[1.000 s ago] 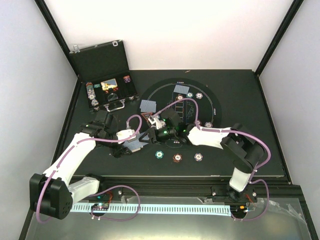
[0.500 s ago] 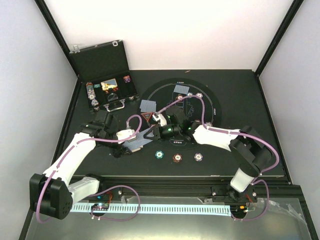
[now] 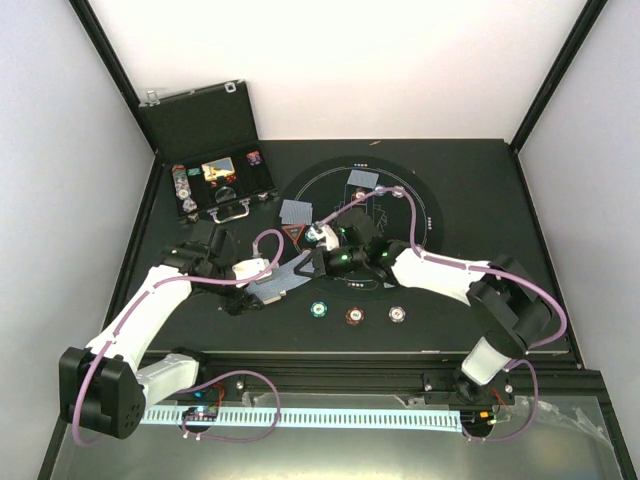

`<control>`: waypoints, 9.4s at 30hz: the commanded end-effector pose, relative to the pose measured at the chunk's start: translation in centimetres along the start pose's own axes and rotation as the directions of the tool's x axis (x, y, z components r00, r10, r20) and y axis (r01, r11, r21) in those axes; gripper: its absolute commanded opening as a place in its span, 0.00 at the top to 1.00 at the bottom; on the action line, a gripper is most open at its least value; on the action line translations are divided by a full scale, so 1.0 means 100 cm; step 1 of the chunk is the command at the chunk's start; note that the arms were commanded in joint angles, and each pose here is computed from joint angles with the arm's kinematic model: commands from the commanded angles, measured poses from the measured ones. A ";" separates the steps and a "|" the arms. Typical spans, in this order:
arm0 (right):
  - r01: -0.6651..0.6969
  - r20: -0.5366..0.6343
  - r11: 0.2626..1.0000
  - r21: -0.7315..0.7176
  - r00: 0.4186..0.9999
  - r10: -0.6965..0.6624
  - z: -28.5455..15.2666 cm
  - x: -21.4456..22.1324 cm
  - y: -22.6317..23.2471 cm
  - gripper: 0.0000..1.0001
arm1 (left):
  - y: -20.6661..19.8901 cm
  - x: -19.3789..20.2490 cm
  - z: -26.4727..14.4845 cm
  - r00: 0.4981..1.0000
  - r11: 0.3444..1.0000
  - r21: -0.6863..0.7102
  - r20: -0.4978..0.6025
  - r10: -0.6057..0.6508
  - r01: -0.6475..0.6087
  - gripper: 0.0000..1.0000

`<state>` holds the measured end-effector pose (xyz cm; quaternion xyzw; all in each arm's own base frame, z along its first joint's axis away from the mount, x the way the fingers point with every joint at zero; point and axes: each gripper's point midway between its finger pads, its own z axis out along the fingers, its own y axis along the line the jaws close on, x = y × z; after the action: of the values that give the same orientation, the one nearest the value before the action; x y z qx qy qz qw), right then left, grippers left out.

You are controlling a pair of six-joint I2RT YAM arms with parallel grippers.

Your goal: Distribute texas hold em gaming equipment

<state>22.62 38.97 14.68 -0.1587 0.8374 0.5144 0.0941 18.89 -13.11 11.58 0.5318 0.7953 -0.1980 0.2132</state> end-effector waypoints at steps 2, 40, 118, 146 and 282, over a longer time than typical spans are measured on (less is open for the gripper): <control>0.024 0.045 1.000 -0.009 0.999 -0.024 -0.021 -0.012 0.007 0.95 | 0.005 -0.016 -0.010 0.998 0.999 -0.030 0.048 0.029 -0.028 0.98; -0.391 0.493 0.895 0.216 0.834 0.246 -0.157 -0.296 -0.264 0.68 | 0.005 -0.011 -0.007 1.000 1.000 -0.018 0.023 0.005 -0.005 0.99; -0.132 0.006 0.972 -0.192 0.991 0.136 0.025 -0.004 0.018 0.79 | 0.005 -0.016 -0.011 0.999 1.000 -0.014 0.038 0.017 -0.016 0.98; -0.402 0.320 0.896 0.187 0.888 0.332 -0.154 0.012 -0.179 0.99 | 0.005 -0.011 -0.008 0.999 1.000 -0.022 0.024 0.021 -0.020 0.98; 0.486 -0.538 -0.267 0.832 0.591 -0.602 -0.083 -0.219 -0.156 0.99 | 0.003 -0.010 -0.011 1.000 1.000 -0.026 0.015 0.012 -0.011 0.98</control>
<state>47.23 27.17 10.99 -0.3107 0.8621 -0.1411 0.3747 19.00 -12.79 12.00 0.5292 0.8004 -0.1888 0.2089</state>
